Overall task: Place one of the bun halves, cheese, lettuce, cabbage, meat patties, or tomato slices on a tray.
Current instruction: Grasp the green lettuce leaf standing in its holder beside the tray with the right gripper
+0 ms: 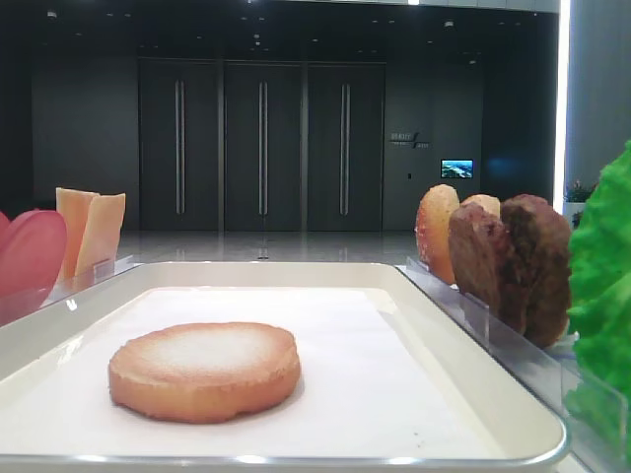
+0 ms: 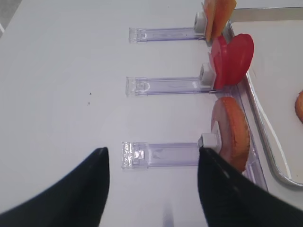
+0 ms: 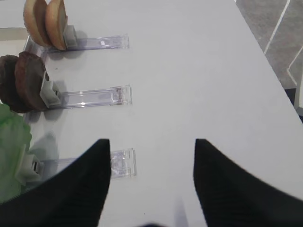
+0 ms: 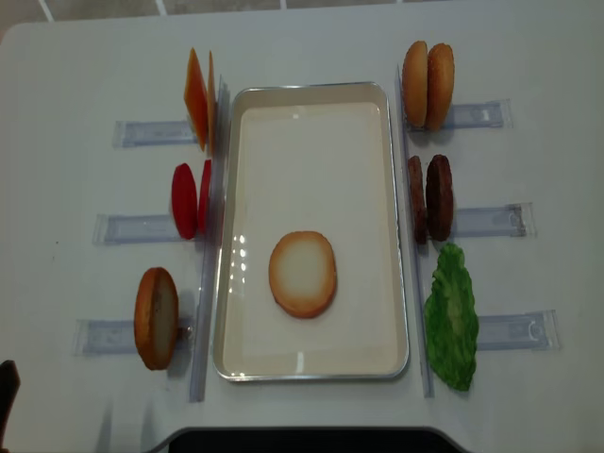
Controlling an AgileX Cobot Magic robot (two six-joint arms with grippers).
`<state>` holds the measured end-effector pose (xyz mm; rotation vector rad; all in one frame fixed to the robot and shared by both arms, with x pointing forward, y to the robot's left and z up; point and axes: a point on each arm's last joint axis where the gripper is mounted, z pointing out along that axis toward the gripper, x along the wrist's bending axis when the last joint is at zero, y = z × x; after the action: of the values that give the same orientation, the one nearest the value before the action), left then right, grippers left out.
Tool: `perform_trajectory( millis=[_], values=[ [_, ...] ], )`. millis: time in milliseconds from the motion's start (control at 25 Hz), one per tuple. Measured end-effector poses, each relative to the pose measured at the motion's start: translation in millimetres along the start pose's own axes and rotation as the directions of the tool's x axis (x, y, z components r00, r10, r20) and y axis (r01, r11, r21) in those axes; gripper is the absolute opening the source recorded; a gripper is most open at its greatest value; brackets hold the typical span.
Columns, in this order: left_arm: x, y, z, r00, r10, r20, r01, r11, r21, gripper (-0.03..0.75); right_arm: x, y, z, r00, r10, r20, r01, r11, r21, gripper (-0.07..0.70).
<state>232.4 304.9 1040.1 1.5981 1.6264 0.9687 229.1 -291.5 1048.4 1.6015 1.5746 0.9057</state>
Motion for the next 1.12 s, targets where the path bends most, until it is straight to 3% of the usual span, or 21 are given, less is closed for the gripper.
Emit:
perform_trajectory(
  millis=[760,840,960,1120],
  values=[
    [0.0,0.0,0.0,1.000,0.000,0.000,0.000,1.000,0.000,0.454,0.6,2.5,-8.0,1.000,0.024,-0.001,-0.024,1.000,0.011,0.378],
    [0.0,0.0,0.0,1.000,0.000,0.000,0.000,1.000,0.000,0.454,0.6,12.8,-14.1,0.999,0.032,-0.001,-0.032,0.999,0.040,0.378],
    [0.0,0.0,0.0,1.000,0.000,0.000,0.000,1.000,0.000,0.454,-0.4,43.7,-16.4,0.995,0.101,0.001,-0.100,0.991,0.091,0.375],
    [0.0,0.1,0.0,1.000,0.000,0.000,0.000,1.000,-0.001,0.454,1.6,89.5,0.9,0.986,0.164,-0.031,-0.155,0.967,0.201,0.370]
  ],
)
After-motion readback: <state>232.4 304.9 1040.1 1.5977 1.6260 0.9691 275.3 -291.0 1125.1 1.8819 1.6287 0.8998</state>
